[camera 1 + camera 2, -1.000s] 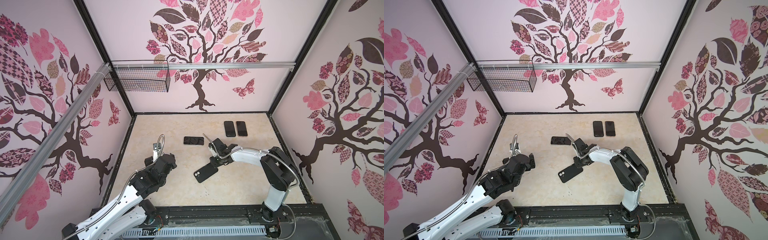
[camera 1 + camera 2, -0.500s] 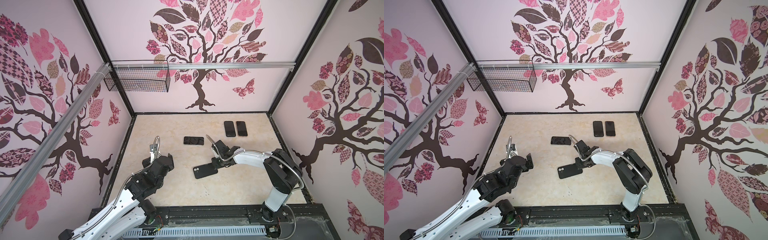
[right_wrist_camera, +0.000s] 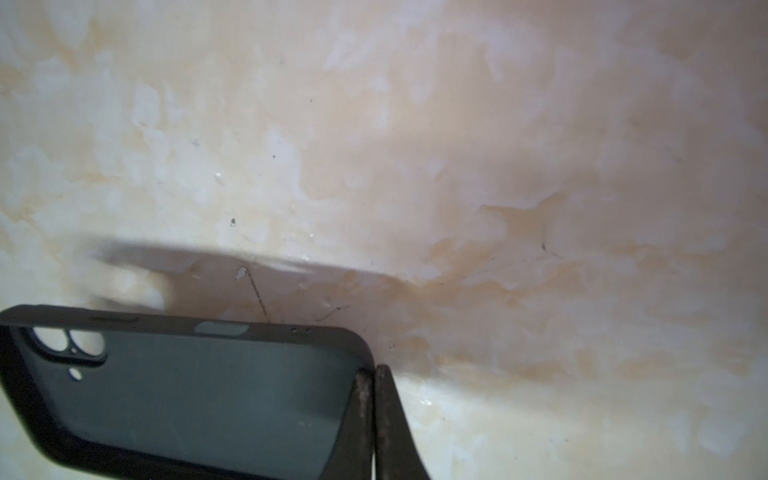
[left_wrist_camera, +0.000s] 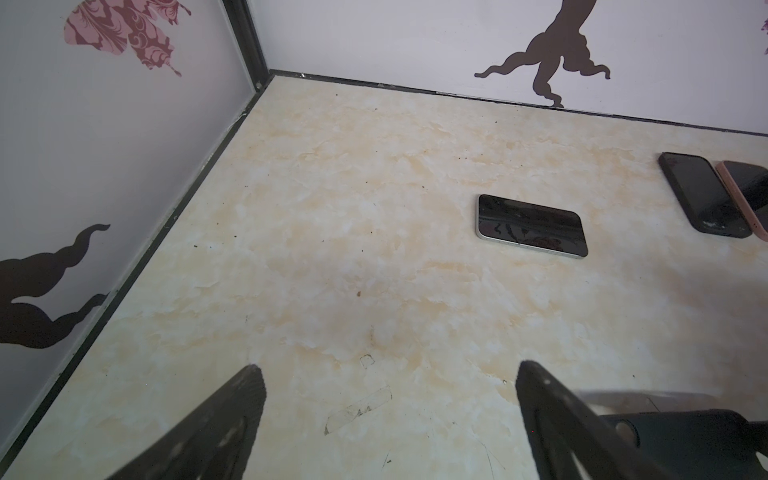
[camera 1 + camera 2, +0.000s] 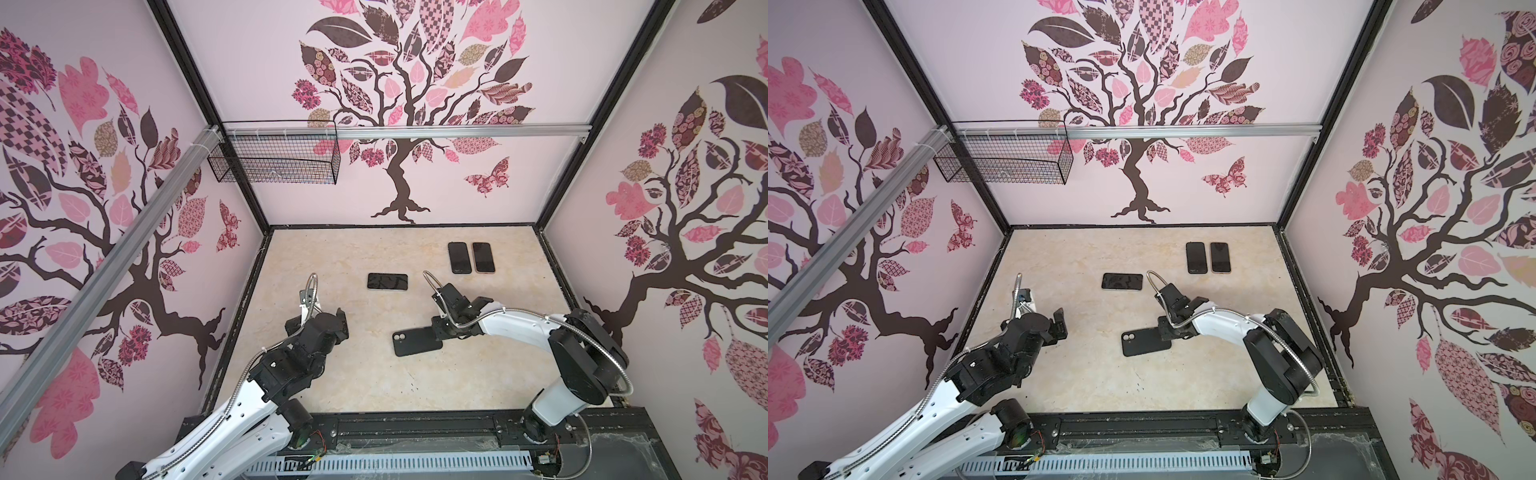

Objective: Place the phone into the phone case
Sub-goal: 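Grasp the black case edge with the right gripper and hold it, then open the right gripper and move it toward the white-edged phone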

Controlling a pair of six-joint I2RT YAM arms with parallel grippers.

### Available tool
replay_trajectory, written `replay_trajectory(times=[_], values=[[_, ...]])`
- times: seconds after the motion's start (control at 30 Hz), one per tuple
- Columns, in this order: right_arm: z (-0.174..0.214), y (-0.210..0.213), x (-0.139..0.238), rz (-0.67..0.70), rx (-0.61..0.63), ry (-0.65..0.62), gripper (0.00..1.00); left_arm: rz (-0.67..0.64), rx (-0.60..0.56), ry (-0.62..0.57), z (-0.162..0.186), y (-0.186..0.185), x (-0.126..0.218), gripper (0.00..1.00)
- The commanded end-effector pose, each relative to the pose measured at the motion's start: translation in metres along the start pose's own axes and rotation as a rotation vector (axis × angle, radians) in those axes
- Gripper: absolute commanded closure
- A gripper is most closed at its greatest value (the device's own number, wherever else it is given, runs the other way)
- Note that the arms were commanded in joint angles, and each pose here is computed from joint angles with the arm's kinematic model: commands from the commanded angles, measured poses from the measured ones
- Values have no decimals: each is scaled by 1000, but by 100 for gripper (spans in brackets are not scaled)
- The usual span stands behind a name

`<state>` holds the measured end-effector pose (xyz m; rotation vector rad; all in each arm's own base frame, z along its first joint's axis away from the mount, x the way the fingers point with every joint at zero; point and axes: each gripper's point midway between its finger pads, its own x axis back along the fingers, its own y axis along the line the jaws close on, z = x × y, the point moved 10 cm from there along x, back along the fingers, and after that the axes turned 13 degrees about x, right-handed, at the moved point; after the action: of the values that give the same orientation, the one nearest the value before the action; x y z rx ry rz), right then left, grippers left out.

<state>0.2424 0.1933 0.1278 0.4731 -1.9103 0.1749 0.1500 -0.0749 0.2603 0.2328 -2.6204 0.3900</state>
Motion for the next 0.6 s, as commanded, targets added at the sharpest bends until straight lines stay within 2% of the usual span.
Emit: replay_trajectory(times=[0.0,0.33,0.5,0.57], values=[[1,-6,11,5,-62,-48,100,-7,-4,22,8,2,-5,3],[16,-18,9,18,-129,-56,99,-2,-6,35,11,0,-7,3],[18,-20,11,24,-135,-61,95,-1,-9,41,11,0,-7,3],[18,-20,13,21,-134,-65,91,-3,-11,45,13,0,-8,3]])
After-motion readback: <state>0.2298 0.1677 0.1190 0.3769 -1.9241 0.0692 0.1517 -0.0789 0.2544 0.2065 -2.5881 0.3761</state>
